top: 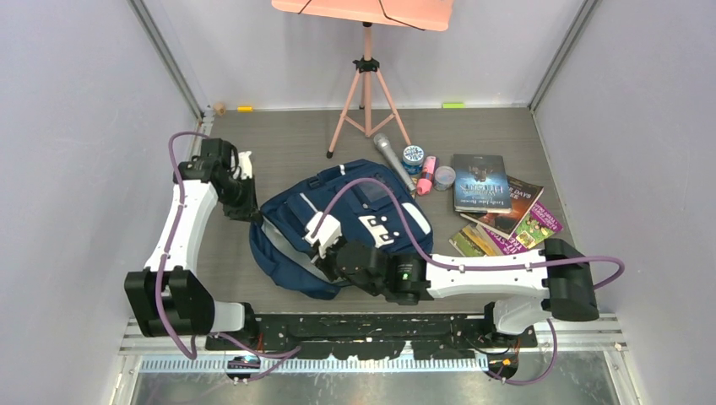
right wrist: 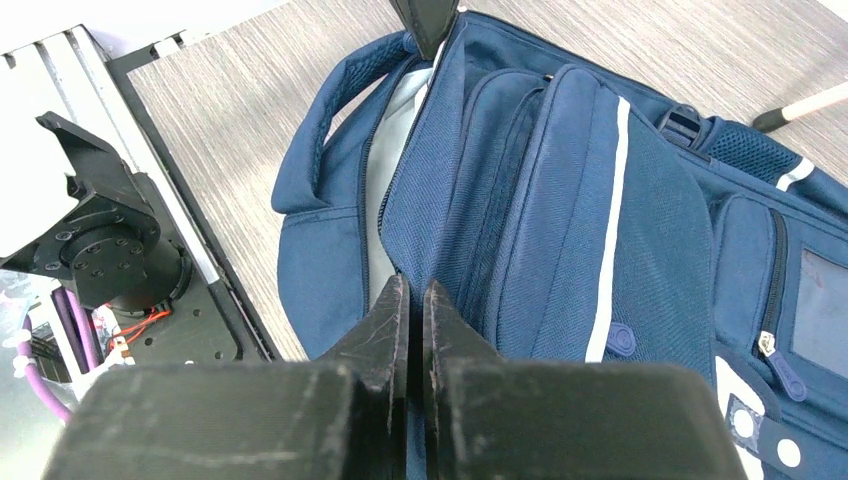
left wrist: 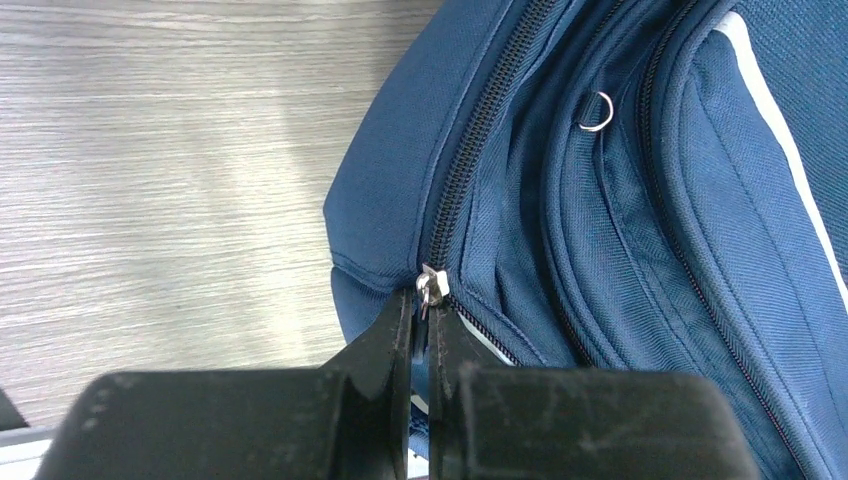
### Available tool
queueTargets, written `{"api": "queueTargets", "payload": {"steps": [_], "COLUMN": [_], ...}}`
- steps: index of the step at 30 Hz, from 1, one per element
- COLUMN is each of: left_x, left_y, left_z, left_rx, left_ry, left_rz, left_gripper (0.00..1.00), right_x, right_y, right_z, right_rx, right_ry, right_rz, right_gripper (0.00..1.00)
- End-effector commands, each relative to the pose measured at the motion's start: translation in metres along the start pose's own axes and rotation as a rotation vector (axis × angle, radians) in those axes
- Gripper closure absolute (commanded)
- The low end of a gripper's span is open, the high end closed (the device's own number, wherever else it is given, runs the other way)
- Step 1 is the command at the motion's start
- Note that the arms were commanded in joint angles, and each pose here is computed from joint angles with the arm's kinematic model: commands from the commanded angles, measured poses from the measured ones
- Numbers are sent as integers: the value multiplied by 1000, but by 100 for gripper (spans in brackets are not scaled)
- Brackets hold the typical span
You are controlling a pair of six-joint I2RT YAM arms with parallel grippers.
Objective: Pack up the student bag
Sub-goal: Unzip the student bag at the center of the board.
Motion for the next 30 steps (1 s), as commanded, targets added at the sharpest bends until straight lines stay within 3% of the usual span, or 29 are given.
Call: {"api": "queueTargets", "payload": {"steps": [1,7,15,19,26,30], "left_x": [-89,-71,-38,-33,-32,-30], "left_y": [30,4,-4,-6,-10,-11], "left_z": [-1,1,-2,1,2,0], "left_rx": [-176,57,159,182,212,226], "left_ry": [-351,-336,-348,-338,-327,-336], "left_rz": [23,57,56,50,37,35], "left_gripper": [100,100,100,100,100,100], "right_x": [-54,-51,-48,-49,-42,-36], "right_y": [9,4,11,11,8,1], "right_z": [-53,-49,-20,1,53,85], "right_rx": [-104,-47,27,42,26,29], "right_ry": [-170,-168,-73,-23,54,84], "right_rz": [53,73,59,50,129,208], "right_gripper": [99,96,55,39,26,24]}}
Point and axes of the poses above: each gripper's point midway between its finger pads, its own z axis out along the fingers, its own y axis along the line the jaws close on, x = y × z, the point moved 6 cm from there along -z, back along the fingers, and after that the axes turned 8 degrees about -z, right-handed, at the moved point
